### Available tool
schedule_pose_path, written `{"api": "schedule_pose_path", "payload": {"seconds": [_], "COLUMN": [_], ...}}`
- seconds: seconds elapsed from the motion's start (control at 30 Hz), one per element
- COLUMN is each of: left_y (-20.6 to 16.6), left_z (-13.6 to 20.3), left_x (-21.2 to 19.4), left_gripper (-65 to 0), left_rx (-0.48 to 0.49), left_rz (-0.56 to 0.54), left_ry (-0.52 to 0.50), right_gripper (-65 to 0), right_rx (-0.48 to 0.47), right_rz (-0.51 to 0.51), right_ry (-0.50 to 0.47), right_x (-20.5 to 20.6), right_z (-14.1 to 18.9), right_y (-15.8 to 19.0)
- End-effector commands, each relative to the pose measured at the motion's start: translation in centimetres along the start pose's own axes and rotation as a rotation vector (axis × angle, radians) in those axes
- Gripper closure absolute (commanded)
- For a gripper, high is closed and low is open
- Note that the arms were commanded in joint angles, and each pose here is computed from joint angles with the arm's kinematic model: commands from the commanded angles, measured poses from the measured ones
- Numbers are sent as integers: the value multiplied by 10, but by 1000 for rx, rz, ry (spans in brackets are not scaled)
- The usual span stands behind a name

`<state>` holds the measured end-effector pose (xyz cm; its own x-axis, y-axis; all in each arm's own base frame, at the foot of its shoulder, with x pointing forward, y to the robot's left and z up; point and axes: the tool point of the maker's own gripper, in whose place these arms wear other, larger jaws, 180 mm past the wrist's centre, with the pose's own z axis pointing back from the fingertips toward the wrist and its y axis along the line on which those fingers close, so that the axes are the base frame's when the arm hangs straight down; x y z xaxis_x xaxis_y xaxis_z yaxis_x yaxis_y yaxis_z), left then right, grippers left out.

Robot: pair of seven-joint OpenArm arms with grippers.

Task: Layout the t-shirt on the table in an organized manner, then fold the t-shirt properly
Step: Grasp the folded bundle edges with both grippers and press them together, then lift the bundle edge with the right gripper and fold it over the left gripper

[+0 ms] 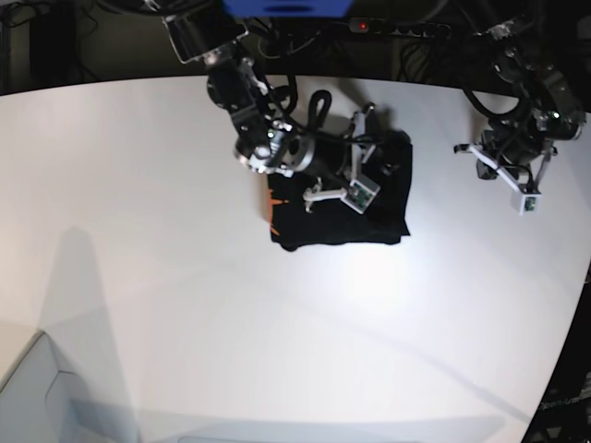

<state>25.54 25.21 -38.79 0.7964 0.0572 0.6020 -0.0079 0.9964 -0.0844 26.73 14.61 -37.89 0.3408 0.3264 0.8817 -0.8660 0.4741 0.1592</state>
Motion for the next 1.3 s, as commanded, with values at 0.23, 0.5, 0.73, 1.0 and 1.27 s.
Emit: {"api": "schedule_pose_path", "payload": {"seconds": [0.23, 0.5, 0.73, 1.0, 1.27], "left_y": [-34, -80, -111, -110, -139], "left_z": [17, 26, -9, -40, -66], "left_x": [43, 57, 35, 21, 4], "left_gripper": [-341, -650, -650, -650, -650], "left_rx": [-155, -398, -476, -496, -564], "left_rz": [47, 133, 136, 257, 282], "left_ry": [-192, -283, -157, -121, -76], "right_gripper": [-396, -400, -401, -398, -396], "right_rx": [-156, -310, -355, -366, -396], "right_rz": [30, -61, -63, -34, -28], "right_ry": [-247, -232, -207, -169, -183], "right_x": [69, 40, 28, 17, 21], "right_z": [59, 96, 110, 118, 129], "right_y": [-18, -54, -68, -75, -78]}}
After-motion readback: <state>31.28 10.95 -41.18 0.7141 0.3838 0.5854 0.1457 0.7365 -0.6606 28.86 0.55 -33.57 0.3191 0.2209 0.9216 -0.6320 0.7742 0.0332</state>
